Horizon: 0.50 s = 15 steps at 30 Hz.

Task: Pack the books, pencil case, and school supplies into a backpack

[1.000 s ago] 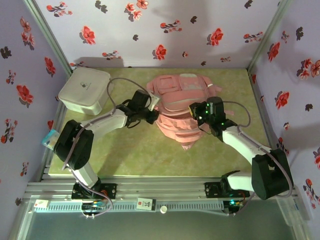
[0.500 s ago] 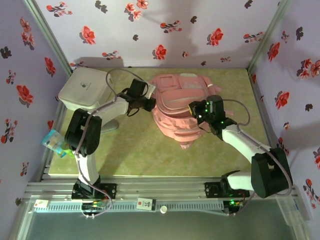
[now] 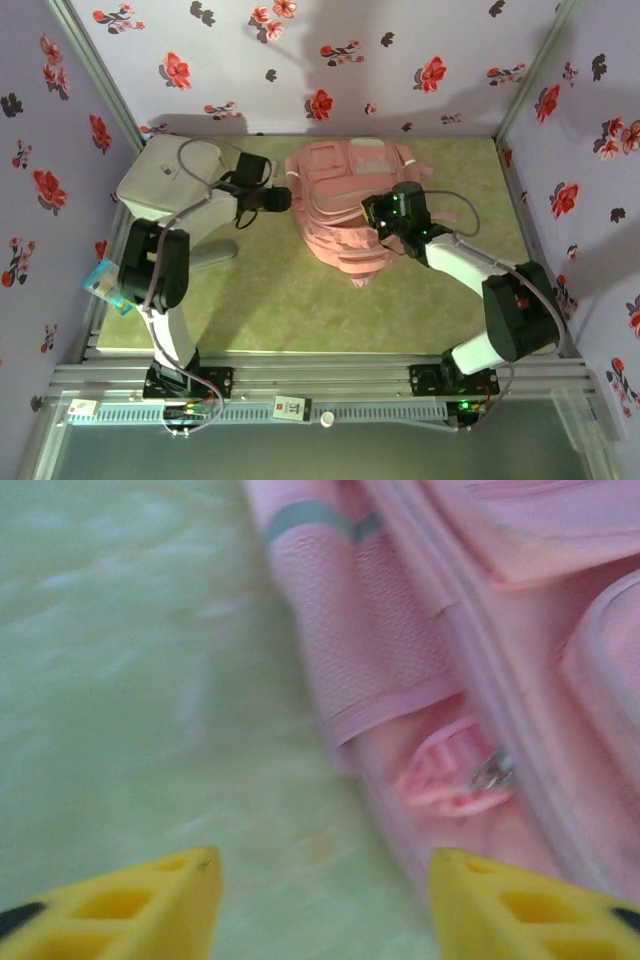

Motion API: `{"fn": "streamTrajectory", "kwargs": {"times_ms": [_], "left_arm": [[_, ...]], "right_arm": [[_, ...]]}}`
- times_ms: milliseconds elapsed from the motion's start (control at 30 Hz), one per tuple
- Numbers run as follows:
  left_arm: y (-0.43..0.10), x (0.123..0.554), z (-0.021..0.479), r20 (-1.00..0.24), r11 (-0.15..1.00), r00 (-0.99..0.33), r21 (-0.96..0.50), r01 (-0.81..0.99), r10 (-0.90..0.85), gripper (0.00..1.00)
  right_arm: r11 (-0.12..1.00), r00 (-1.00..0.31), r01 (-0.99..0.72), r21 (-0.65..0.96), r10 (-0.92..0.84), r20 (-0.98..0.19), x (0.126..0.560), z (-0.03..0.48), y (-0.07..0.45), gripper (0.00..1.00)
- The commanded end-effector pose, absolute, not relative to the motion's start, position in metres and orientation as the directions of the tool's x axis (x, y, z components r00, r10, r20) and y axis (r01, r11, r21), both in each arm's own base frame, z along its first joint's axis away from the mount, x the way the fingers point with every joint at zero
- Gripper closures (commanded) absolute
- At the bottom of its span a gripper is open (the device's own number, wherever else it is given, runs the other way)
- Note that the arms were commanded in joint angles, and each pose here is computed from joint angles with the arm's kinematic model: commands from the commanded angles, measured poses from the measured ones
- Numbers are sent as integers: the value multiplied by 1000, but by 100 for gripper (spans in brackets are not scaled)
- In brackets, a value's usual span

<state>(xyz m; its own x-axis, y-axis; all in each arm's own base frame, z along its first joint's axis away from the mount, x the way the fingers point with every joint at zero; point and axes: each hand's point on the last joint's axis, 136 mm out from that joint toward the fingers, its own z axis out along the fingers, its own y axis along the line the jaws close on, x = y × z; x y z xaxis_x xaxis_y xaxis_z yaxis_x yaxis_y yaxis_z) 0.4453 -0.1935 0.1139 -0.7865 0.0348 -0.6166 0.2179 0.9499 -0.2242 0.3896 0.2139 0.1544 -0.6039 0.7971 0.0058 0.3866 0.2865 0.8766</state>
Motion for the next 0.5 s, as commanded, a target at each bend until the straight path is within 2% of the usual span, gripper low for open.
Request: {"fn": "streamTrajectory", "kwargs": {"times_ms": [0, 67, 133, 200, 267, 467], "left_arm": [[-149, 425, 136, -617, 973, -776, -229, 21, -128, 29], [-123, 409, 136, -610, 974, -770, -219, -66, -189, 20], [-102, 392, 133, -601, 969, -764, -207, -134, -234, 14], [-81, 377, 128, -592, 962, -758, -189, -199, -273, 13], [-61, 364, 123, -583, 949, -749, -174, -265, -316, 11], [-22, 337, 94, -529, 912, -751, -131, -388, -395, 9]], "right_arm": [[284, -647, 311, 907, 762, -16, 396, 179, 233, 74], [337, -661, 327, 883, 749, -41, 390, 172, 230, 54], [394, -668, 333, 857, 740, -81, 383, 167, 223, 41], [461, -677, 333, 822, 724, -131, 374, 161, 214, 31], [532, -678, 336, 777, 710, -193, 362, 157, 200, 25], [681, -639, 317, 660, 667, -382, 337, 165, 154, 18]]}}
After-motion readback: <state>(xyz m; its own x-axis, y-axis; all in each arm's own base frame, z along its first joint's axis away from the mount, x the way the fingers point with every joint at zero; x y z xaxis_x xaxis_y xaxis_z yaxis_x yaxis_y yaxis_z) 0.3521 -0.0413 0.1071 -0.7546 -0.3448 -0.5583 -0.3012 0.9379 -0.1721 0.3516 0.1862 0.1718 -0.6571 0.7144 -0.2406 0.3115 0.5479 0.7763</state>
